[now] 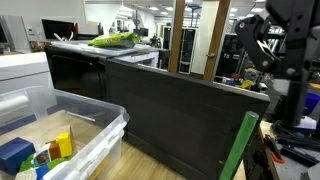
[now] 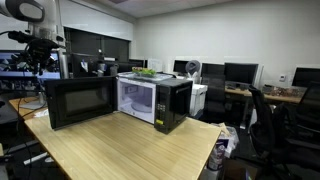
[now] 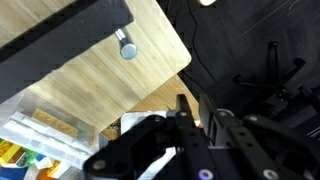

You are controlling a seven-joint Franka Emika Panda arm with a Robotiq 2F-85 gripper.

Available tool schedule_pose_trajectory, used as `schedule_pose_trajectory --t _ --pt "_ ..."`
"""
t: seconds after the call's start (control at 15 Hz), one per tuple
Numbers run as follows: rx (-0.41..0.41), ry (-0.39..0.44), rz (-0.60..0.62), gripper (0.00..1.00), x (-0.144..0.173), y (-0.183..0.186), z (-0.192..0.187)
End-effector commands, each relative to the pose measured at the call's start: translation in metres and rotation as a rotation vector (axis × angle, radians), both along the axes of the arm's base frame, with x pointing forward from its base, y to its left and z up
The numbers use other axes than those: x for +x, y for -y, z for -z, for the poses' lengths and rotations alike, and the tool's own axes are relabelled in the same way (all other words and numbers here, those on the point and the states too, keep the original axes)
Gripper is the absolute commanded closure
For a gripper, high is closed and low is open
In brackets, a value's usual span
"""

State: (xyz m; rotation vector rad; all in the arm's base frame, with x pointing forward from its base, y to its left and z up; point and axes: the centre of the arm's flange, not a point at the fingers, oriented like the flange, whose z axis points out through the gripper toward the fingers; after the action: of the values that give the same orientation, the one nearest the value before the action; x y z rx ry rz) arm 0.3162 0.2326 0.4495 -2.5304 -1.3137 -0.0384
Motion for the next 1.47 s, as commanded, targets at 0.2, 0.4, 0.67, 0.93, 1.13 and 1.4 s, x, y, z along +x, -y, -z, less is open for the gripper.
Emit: schedule_pose_trajectory --t 0.2,0.4,0.67,0.93,1.13,1.4 --pt "0.038 -0.160 -0.095 0.98 -0.011 -0.006 0.021" --pt "0.047 -0.241 -0.133 0.98 -0.018 -0.011 0.028" --pt "0.046 -0.335 -0.144 0.98 -0.023 -0.015 0.036" --pt "0.027 -0.180 0.020 0.99 -0.003 -0.014 0.064" --pt "0.049 -0.030 0.133 0.98 0.032 0.000 0.084" --pt "0.084 0.181 0.293 0.99 0.073 0.031 0.085"
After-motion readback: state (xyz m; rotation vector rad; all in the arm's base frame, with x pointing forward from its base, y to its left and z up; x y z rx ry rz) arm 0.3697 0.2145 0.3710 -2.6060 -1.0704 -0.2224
